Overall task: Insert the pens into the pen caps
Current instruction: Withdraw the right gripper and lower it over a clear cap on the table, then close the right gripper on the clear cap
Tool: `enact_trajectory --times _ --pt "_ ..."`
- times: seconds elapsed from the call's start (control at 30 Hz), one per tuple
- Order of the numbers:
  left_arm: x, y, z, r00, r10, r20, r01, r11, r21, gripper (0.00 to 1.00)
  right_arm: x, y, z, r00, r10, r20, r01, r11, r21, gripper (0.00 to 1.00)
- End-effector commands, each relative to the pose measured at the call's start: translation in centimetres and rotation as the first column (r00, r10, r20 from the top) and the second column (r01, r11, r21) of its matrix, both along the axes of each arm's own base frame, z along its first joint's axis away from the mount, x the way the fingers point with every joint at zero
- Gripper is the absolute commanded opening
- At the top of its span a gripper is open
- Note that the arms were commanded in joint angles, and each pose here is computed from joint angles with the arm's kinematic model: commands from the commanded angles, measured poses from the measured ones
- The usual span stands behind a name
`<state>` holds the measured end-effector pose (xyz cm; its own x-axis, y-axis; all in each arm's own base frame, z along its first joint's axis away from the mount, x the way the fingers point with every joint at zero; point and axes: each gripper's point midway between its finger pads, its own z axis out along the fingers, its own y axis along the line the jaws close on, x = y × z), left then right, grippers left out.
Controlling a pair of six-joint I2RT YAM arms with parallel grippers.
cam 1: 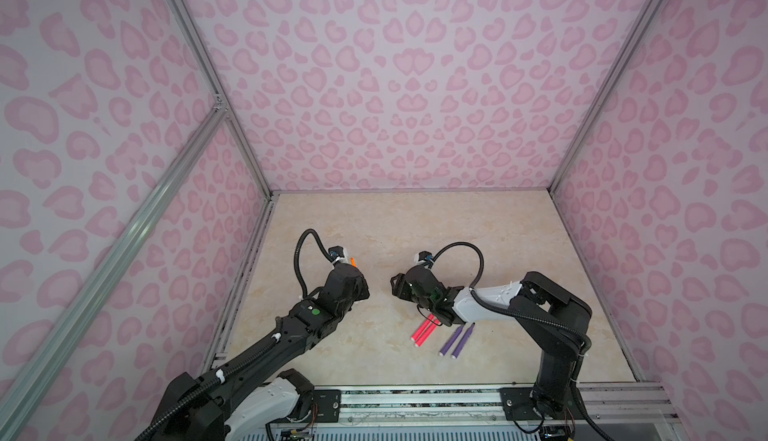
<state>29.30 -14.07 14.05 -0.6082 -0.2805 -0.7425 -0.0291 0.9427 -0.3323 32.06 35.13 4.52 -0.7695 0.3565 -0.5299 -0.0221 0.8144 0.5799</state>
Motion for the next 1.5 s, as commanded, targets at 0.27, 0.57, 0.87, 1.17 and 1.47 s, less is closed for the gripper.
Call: enact_trajectory --times 0.27,0.57,0.87,1.17,1.47 --pt "0.2 -0.2 0.7 1.0 0.002 0.008 -0.002 1.0 -0.02 0.03 1.1 1.2 -1.7 0.999 0.017 -0.038 -0.018 0.999 -0.037 0.69" --pt "0.1 0.7 1.2 0.999 0.031 0.029 -0.031 1.0 0.001 0.03 1.3 0.3 -1.3 1.0 0.009 -0.02 -0.011 0.993 -0.114 0.67" --pt "-0.6 1.5 3.2 0.994 0.04 0.099 -0.038 0.999 -0.022 0.03 0.9 0.3 -0.1 0.995 0.095 -0.003 -0.092 0.956 -0.279 0.65" --pt "-0.6 1.3 2.9 0.995 0.034 0.09 -0.032 0.999 -0.03 0.03 1.1 -0.1 -1.0 0.992 0.123 -0.031 -0.125 0.895 -0.429 0.63" --pt "-0.5 1.2 2.7 0.996 0.031 0.083 -0.029 0.999 -0.028 0.03 1.2 -0.1 -1.6 0.986 0.151 -0.065 -0.163 0.854 -0.494 0.55"
